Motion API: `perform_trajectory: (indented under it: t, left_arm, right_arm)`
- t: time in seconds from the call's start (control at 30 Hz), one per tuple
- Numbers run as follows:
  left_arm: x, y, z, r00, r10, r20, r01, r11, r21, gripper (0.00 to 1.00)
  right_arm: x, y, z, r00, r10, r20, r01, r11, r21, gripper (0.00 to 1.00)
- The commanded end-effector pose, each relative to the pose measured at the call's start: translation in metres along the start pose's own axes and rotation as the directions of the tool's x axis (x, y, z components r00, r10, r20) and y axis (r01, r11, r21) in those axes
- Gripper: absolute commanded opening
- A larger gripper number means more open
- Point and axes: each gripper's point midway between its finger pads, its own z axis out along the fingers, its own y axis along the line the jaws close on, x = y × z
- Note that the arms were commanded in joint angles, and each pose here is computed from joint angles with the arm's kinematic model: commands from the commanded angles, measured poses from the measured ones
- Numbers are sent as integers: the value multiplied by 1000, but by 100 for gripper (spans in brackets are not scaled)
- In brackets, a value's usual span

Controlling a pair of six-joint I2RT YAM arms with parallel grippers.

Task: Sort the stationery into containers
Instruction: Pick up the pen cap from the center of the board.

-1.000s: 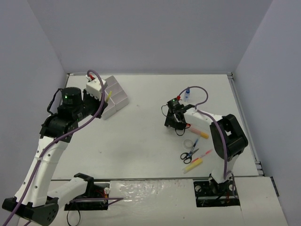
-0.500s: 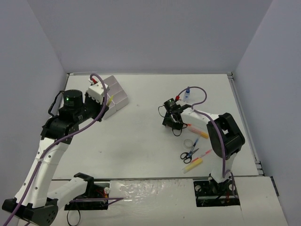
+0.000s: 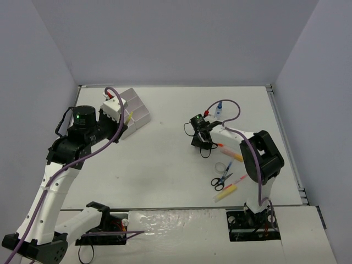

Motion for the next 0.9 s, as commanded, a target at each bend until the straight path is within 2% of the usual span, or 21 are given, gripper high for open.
perform_trajectory:
  t: [0.0, 0.2, 0.33, 0.43, 0.57, 0.7, 0.8, 0.87]
  left_arm:
    - [-19, 0, -6, 998, 18, 63, -18, 1000, 6, 0]
    - [-20, -1, -7, 998, 16, 67, -16, 1000, 5, 0]
    - [-17, -1, -7, 998, 16, 59, -17, 1000, 9, 0]
    - [-13, -4, -5, 999, 3, 47, -4, 1000, 22, 0]
    - [-11, -12, -6, 999, -16, 31, 14, 998, 63, 0]
    - [-17, -19, -12, 999, -50, 7, 49, 993, 110, 0]
    - [-23, -19, -20, 999, -35, 22, 33, 994, 104, 0]
    - [-34, -19, -27, 997, -18, 72, 11, 995, 95, 0]
  right_arm:
    - [5, -18, 5, 1000, -24, -4, 24, 997, 68, 20]
    - [3, -22, 1, 999, -42, 11, 41, 996, 74, 0]
    - [-2, -14, -6, 998, -56, 22, 55, 998, 44, 0]
    - [-16, 6, -18, 989, -129, 66, 129, 992, -4, 0]
    - [-57, 39, -50, 966, -172, 194, 192, 978, -85, 0]
    - [-111, 86, -109, 920, -119, 373, 223, 942, -251, 0]
    - [-147, 111, -161, 862, -64, 503, 273, 894, -354, 0]
    - [-174, 131, -210, 795, -1, 606, 333, 836, -436, 0]
